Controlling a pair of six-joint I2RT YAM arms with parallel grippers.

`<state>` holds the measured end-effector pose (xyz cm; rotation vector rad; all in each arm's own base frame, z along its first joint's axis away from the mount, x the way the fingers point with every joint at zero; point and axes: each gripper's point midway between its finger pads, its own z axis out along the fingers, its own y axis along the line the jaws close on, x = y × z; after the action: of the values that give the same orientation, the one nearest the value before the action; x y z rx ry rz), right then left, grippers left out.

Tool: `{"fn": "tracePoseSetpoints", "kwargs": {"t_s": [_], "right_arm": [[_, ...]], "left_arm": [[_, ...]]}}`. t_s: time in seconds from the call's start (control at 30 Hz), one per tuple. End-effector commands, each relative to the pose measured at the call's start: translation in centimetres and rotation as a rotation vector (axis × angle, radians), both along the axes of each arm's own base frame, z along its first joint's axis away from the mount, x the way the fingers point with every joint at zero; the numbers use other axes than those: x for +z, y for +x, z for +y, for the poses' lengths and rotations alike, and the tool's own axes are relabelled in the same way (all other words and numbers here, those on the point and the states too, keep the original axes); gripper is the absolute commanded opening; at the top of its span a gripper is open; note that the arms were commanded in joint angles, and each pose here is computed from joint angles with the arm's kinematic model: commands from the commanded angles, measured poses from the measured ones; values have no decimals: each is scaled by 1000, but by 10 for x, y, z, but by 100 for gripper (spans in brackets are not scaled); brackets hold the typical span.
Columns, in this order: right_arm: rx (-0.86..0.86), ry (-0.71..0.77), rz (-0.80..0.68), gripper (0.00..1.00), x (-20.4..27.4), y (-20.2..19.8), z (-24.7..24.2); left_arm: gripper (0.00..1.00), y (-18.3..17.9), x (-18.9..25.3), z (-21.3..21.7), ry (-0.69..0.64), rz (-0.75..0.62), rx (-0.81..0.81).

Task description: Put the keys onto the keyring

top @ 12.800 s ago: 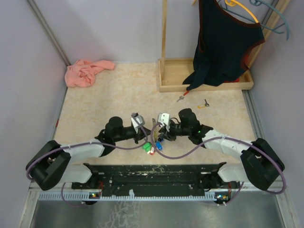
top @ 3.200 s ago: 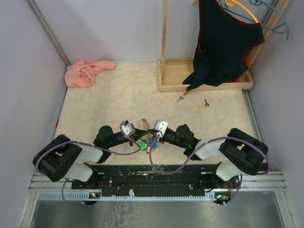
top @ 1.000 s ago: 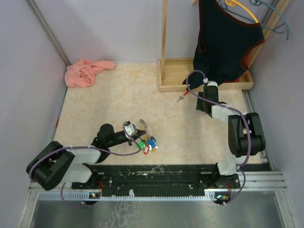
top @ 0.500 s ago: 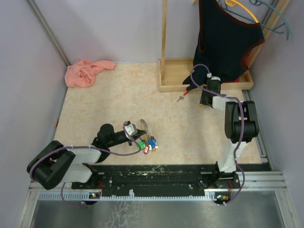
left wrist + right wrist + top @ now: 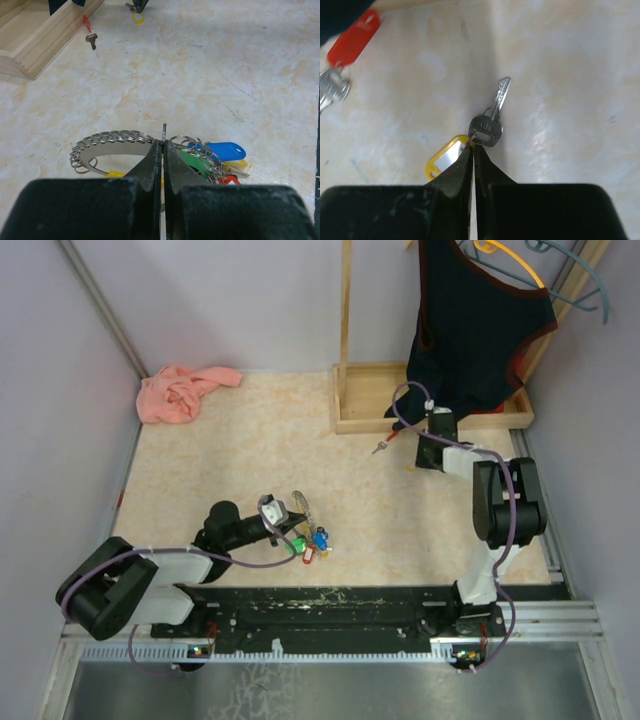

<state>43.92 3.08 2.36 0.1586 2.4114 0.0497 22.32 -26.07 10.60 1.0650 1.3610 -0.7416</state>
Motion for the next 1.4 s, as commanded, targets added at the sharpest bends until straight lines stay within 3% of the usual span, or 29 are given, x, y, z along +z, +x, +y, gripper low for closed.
{"fn": "tracePoseSetpoints", "kwargs": {"t_s": [0.0,0.27,0.4,0.73,1.37], "right_arm": [[134,11,230,1,-27,-75,42],[369,-16,336,2,-25,-153,114],[394,3,252,3,8,-152,122],[418,-23,33,30,69,-130,135],[517,-107,166,28,32,-138,156]], "left_arm": [[0,1,16,2,-44,-47,14],[0,1,16,4,-45,-48,24],[0,1,16,5,-47,-49,28],[0,6,16,6,-49,-44,53],[0,6,16,5,-49,-29,55]]}}
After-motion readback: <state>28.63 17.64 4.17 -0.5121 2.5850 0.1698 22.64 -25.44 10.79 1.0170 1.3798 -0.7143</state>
